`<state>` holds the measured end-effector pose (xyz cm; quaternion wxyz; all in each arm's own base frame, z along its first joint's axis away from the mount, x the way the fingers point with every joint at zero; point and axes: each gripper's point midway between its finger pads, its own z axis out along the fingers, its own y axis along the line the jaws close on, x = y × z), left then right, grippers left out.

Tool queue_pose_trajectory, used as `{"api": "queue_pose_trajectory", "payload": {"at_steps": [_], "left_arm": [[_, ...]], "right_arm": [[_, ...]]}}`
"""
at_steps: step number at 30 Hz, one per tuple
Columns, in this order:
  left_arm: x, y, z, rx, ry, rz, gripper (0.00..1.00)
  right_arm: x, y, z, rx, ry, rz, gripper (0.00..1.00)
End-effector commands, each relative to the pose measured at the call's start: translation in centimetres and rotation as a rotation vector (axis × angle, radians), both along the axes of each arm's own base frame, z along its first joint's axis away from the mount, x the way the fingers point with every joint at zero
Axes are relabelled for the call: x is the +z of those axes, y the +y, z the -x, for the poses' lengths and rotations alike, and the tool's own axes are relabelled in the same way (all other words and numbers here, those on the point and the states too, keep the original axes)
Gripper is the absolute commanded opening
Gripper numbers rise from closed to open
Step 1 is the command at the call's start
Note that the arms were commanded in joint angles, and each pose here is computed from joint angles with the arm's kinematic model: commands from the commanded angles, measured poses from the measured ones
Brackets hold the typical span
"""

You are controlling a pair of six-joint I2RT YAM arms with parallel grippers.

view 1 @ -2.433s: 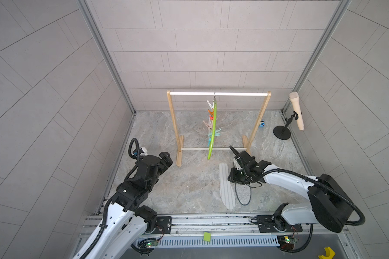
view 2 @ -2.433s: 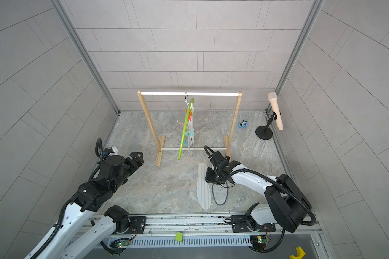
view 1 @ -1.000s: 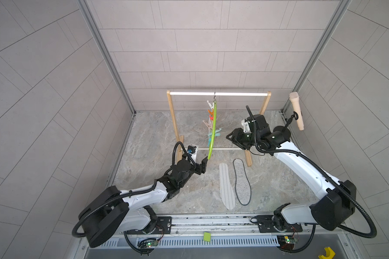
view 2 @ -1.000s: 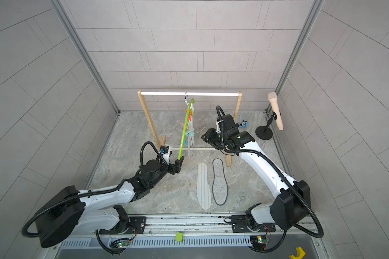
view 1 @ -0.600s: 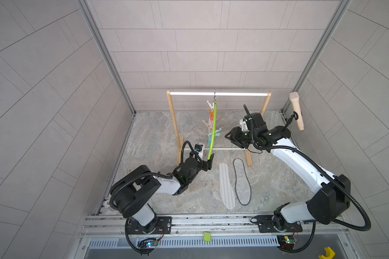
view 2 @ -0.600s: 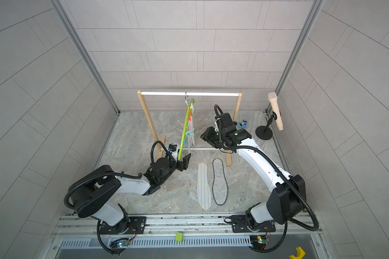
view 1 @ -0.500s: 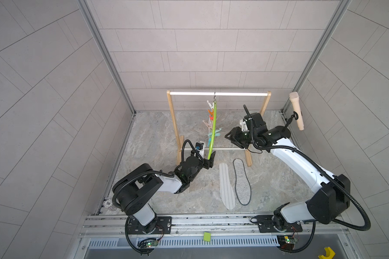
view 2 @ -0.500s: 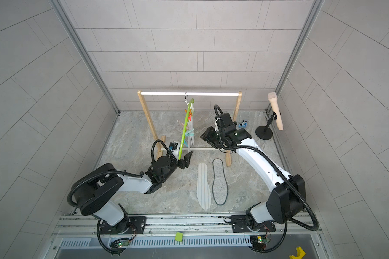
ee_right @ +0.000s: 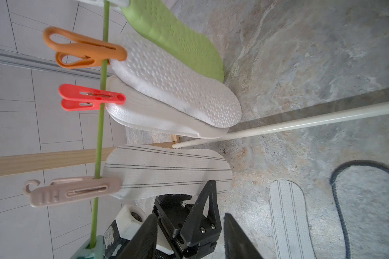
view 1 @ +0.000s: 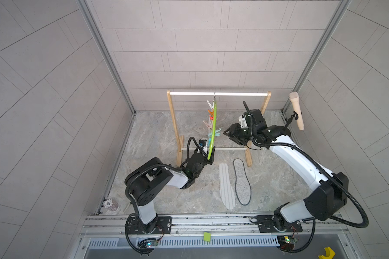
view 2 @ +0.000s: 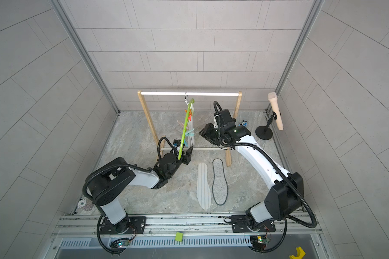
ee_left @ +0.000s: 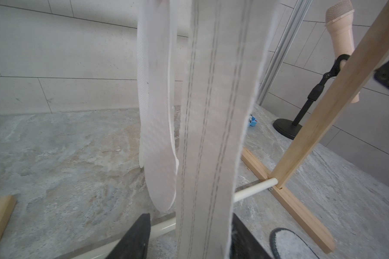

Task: Take the shoe insoles off the hanger
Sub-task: Remove the insole from the hanger, then open the clamp at the hanger.

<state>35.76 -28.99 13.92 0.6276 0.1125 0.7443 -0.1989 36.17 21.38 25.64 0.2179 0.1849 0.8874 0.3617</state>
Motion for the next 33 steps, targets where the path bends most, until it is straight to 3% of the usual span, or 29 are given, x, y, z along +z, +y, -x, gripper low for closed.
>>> {"api": "queue_pose_trajectory", "payload": {"at_steps": [1,7,17,28,33], "left_arm": [[2.2,0.7,-1.0,0.054,-0.056,0.014,0.51],[2.4,2.0,-1.5,0.099,-0.048,-0.001,0.25],[4.0,4.4,-2.2,0.177,-0.076,-0.035,0.19],[6.3,6.9,-2.8,0.248,-0.105,-0.053,0.00],[7.2,7.3,-3.0,0.259,-0.116,-0.055,0.00]], "right_arm": [[0.9,0.4,-0.3,-0.011,0.002,-0.027,0.50],[1.6,0.9,-0.9,-0.005,-0.011,-0.050,0.51],[2.9,1.3,-1.3,-0.017,-0.024,-0.097,0.57],[5.8,1.3,-2.0,-0.108,-0.072,-0.227,0.68],[6.6,1.0,-2.0,-0.142,-0.101,-0.259,0.72]]}}
